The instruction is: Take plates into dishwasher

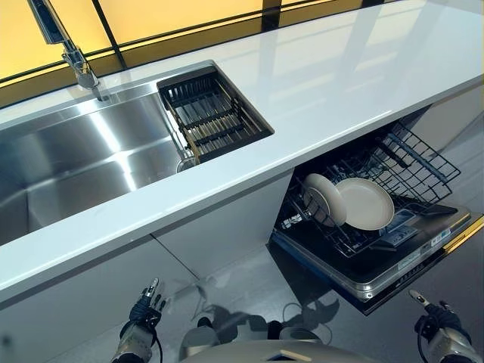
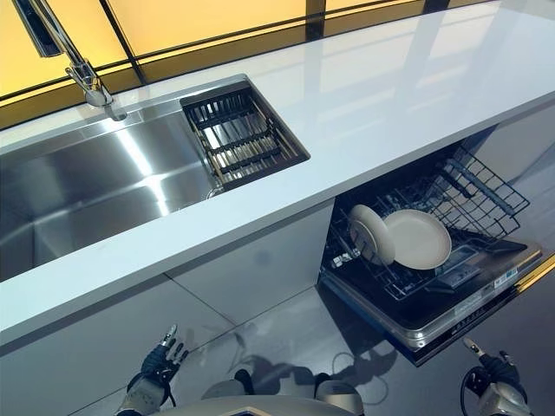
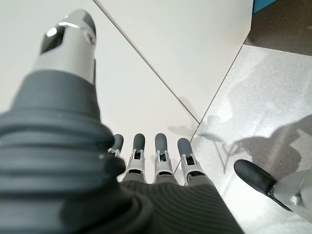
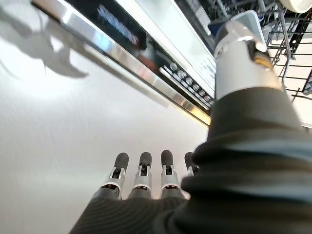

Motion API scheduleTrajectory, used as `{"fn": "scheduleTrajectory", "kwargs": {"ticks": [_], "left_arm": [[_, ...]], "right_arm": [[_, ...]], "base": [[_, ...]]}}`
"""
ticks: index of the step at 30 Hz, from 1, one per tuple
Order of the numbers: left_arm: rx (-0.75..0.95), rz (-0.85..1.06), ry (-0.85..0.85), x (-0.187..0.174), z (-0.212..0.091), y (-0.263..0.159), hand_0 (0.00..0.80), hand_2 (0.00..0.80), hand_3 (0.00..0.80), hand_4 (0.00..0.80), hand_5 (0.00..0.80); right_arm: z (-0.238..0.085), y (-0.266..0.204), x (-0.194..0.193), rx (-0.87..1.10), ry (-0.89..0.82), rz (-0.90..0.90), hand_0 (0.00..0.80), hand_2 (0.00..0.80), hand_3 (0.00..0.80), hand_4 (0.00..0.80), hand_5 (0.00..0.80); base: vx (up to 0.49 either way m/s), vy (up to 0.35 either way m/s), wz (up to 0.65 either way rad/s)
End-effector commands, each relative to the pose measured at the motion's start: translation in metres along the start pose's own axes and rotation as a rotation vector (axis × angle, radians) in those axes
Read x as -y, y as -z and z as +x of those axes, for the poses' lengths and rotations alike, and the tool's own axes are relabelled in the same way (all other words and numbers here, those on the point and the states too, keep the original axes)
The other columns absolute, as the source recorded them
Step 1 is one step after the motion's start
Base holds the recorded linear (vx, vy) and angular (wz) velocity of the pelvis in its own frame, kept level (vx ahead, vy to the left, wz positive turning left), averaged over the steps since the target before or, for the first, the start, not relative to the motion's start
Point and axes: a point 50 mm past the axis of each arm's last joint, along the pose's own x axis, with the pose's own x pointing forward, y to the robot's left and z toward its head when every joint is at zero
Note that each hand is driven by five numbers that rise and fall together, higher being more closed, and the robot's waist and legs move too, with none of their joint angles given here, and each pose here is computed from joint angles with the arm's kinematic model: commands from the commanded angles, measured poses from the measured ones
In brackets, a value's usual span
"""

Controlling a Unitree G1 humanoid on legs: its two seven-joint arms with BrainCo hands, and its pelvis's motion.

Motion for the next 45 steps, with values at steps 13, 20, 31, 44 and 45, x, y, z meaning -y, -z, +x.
{"fn": "scheduleTrajectory", "kwargs": {"ticks": [13, 20, 31, 44, 45], "left_arm": [[0.069, -0.02, 0.174, 0.036, 0.004, -0.011, 0.0, 0.0, 0.0, 0.0, 0.0], [0.007, -0.024, 0.203, 0.04, -0.001, 0.012, 0.0, 0.0, 0.0, 0.0, 0.0], [-0.072, 0.047, 0.173, 0.018, -0.012, 0.032, 0.0, 0.0, 0.0, 0.0, 0.0], [-0.078, 0.072, 0.107, -0.002, -0.015, 0.027, 0.0, 0.0, 0.0, 0.0, 0.0], [-0.078, 0.078, 0.108, -0.003, -0.015, 0.027, 0.0, 0.0, 0.0, 0.0, 0.0]], "right_arm": [[0.001, -0.006, -0.057, -0.066, -0.376, 0.605, 0.0, 0.0, 0.0, 0.0, 0.0], [0.002, -0.035, -0.066, 0.001, -0.503, 0.518, 0.0, 0.0, 0.0, 0.0, 0.0], [-0.021, -0.098, -0.131, 0.222, -0.899, 0.225, 0.0, 0.0, 0.0, 0.0, 0.0], [-0.059, -0.18, -0.159, 0.544, -0.967, 0.212, 0.0, 0.0, 0.0, 0.0, 0.0], [-0.061, -0.187, -0.159, 0.559, -0.963, 0.219, 0.0, 0.0, 0.0, 0.0, 0.0]], "base": [[-0.047, -0.018, -0.01], [-0.01, 0.081, 0.01], [0.045, 0.031, 0.07], [0.018, -0.008, 0.02], [0.028, -0.018, 0.07]]}}
